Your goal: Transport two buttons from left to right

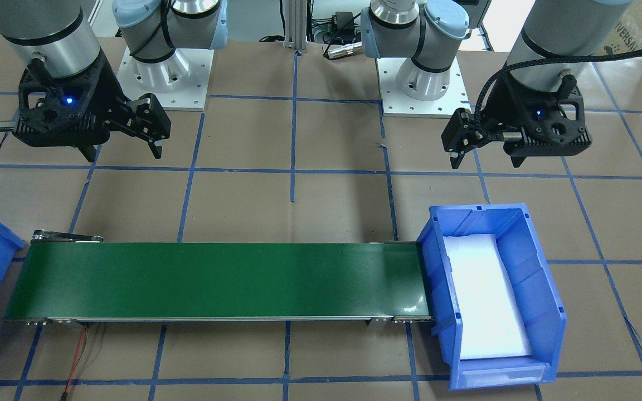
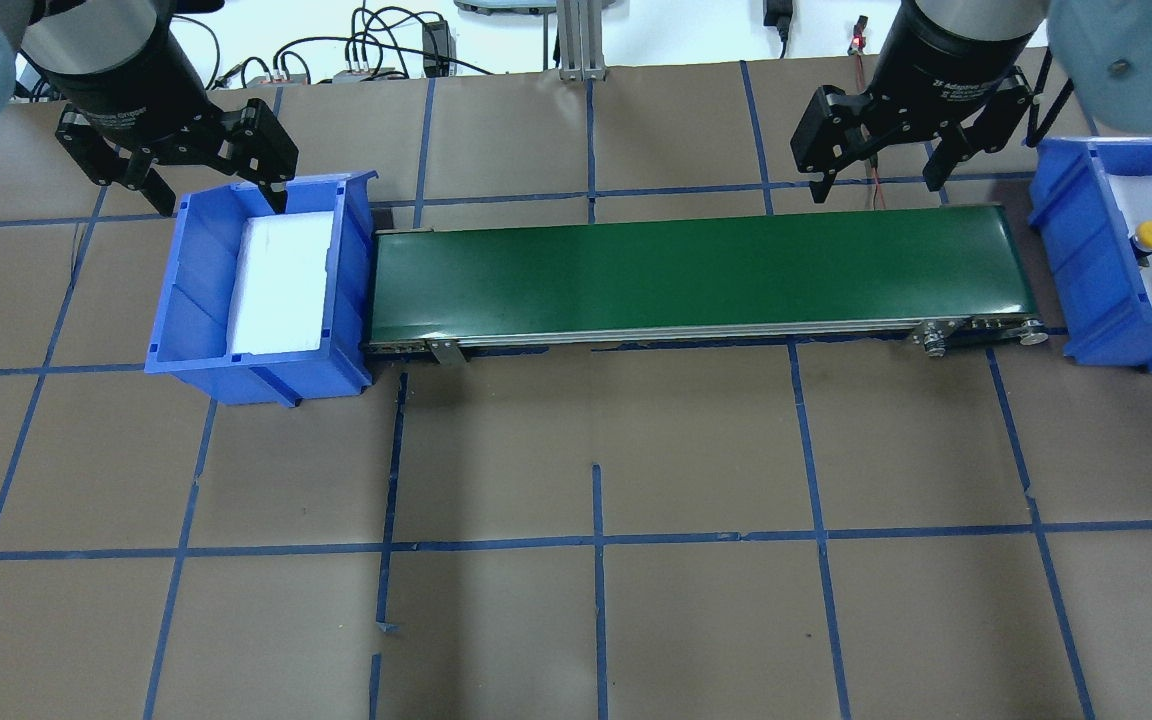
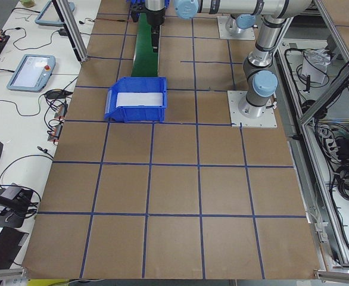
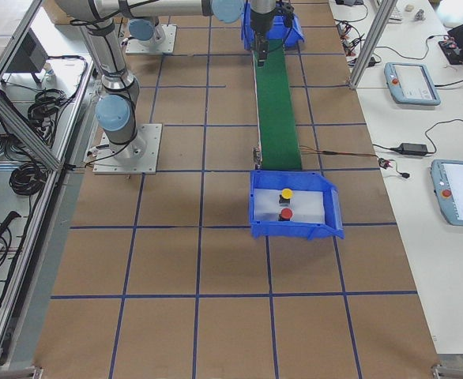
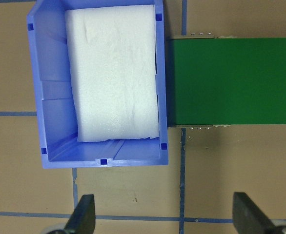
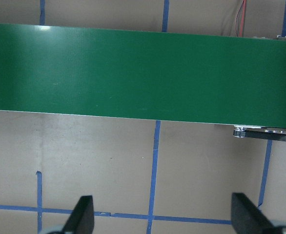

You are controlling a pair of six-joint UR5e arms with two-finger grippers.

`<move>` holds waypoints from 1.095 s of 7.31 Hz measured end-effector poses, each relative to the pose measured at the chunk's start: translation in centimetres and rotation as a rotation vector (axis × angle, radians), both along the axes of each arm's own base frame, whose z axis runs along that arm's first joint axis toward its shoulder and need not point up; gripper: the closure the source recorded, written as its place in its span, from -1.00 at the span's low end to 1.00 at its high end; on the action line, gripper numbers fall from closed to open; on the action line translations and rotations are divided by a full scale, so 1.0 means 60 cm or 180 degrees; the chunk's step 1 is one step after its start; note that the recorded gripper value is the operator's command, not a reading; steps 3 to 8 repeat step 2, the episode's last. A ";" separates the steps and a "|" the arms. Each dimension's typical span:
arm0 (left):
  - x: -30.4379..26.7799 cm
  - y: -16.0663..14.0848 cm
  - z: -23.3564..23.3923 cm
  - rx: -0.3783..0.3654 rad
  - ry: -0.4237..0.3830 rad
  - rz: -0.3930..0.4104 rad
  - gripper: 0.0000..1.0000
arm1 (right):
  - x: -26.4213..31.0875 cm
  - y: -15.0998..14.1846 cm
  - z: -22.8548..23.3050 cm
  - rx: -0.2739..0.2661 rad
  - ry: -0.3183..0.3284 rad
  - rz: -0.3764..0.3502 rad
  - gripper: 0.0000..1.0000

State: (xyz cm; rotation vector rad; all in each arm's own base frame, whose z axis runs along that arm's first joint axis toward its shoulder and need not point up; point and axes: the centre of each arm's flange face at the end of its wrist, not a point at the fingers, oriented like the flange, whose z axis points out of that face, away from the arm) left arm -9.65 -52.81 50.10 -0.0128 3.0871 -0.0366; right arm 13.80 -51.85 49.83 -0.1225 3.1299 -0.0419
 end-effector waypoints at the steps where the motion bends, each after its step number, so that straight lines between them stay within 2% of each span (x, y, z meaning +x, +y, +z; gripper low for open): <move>1: -0.003 -0.004 -0.005 0.0004 0.0015 0.0026 -1.00 | 0.001 0.000 -0.001 0.0006 -0.0008 0.0003 -1.00; 8: -0.006 -0.011 -0.012 0.0013 0.0050 0.0060 -1.00 | 0.001 0.000 -0.003 0.0014 -0.0015 0.0005 -1.00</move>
